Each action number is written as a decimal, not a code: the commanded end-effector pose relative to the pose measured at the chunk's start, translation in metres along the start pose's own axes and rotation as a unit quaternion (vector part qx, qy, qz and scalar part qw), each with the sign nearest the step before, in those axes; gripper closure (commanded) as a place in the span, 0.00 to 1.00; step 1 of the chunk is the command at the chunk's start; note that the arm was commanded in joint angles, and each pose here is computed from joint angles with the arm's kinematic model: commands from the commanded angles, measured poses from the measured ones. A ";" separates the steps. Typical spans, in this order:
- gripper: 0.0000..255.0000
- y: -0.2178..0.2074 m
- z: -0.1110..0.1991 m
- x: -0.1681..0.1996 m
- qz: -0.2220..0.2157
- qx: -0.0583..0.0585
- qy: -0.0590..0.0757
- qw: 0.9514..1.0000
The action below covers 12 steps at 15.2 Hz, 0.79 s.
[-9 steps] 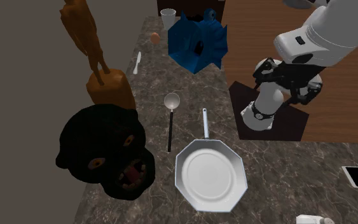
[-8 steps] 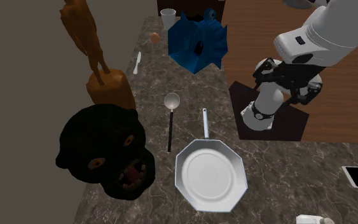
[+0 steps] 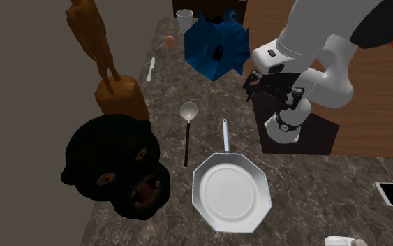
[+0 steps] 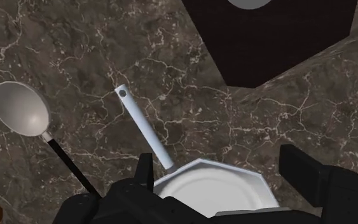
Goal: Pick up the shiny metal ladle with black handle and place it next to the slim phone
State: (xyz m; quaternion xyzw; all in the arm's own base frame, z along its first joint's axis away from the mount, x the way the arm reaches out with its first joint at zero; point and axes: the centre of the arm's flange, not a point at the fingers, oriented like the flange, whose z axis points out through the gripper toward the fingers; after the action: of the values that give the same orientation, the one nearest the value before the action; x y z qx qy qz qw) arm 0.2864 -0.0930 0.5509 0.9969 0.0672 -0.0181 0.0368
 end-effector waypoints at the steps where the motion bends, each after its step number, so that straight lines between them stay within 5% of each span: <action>1: 0.00 0.024 0.014 0.002 -0.022 0.007 0.007 1.000; 12: 0.00 0.150 0.103 0.025 -0.132 0.050 0.040 0.989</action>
State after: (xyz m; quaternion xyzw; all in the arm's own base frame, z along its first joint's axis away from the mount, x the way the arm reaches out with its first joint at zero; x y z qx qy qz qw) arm 0.3248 -0.2357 0.4663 0.9822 0.1867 0.0108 -0.0148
